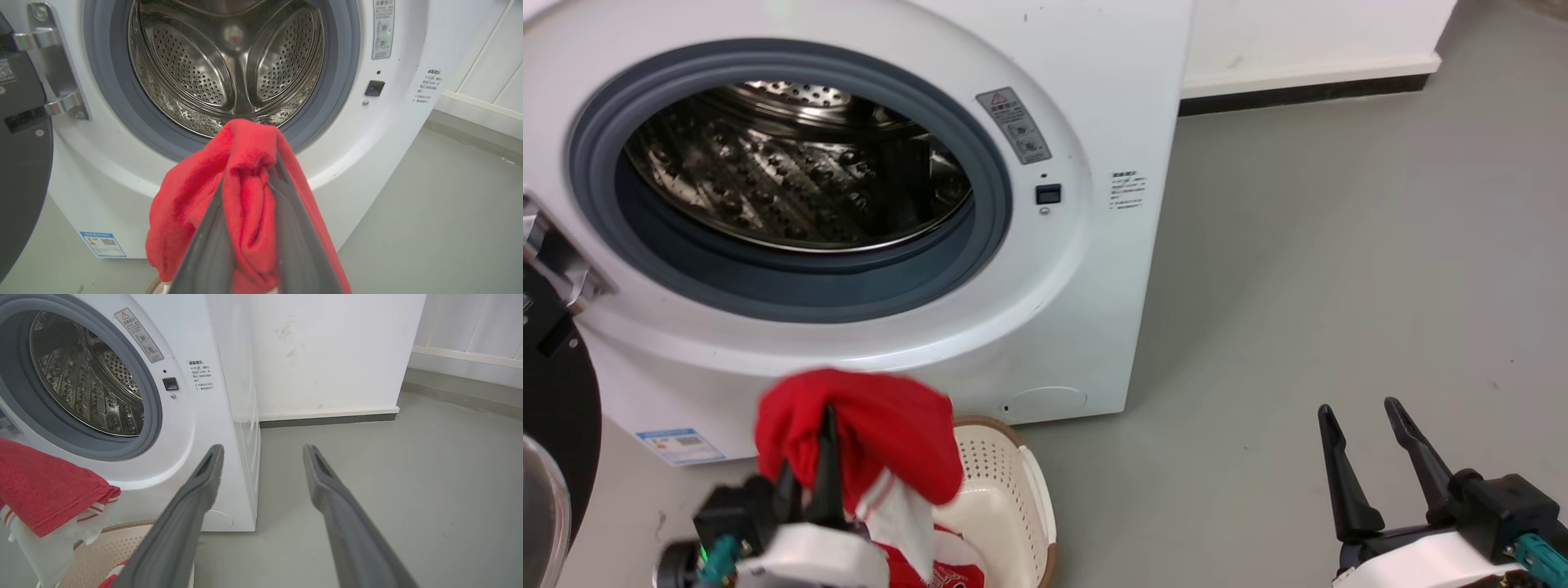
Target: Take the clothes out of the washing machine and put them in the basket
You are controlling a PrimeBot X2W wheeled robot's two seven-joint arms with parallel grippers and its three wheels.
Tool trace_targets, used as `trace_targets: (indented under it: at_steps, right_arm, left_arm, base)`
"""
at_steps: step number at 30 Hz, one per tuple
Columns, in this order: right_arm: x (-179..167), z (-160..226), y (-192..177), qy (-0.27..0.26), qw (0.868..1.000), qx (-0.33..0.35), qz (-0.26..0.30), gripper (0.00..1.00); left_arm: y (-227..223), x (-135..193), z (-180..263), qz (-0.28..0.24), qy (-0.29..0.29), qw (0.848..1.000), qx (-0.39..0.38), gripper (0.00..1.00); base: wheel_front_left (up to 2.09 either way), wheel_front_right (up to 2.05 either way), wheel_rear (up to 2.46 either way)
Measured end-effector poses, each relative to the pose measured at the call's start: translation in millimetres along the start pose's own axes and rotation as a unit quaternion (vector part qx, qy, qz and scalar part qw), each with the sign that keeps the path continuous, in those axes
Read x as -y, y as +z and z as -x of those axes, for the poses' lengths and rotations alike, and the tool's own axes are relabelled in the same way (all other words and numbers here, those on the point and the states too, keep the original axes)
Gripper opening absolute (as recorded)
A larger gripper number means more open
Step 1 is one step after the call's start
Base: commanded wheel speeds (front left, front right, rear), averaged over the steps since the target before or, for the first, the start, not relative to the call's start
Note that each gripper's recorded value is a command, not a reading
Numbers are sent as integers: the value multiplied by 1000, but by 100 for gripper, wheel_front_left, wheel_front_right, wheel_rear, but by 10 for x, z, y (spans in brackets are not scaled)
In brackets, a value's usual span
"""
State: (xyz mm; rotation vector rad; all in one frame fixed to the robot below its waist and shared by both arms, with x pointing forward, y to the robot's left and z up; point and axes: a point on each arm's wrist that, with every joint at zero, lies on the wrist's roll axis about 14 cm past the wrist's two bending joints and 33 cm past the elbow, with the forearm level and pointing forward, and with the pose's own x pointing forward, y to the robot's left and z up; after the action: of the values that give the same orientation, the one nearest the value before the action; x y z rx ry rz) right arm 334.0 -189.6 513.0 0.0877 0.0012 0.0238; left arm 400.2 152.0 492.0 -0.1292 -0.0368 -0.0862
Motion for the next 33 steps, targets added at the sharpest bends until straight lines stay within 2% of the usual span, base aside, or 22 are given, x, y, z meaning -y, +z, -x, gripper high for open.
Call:
trace_targets:
  at_steps: [9, 16, 25, 33]
  right_arm:
    - [-132, -225, -158, 23, 999, -27, 0, 100]
    - [-220, -584, -367, 41, 998, -49, 5, 100]
    - [-226, -882, -823, 47, 994, -94, 1, 100]
    - [-144, -997, -1129, 39, 992, -123, 6, 100]
  left_arm:
    - [-722, -17, 275, 31, 23, 993, -112, 0]
    - [-1312, -19, 118, 43, 26, 980, -193, 0]
    - [-2118, -37, -100, 51, 27, 953, -298, 0]
    - [-2796, -298, -72, 46, 70, 916, -393, 0]
  base:
    - [0, 0, 0]
    - [0, 0, 0]
    - [0, 0, 0]
    - [0, 0, 0]
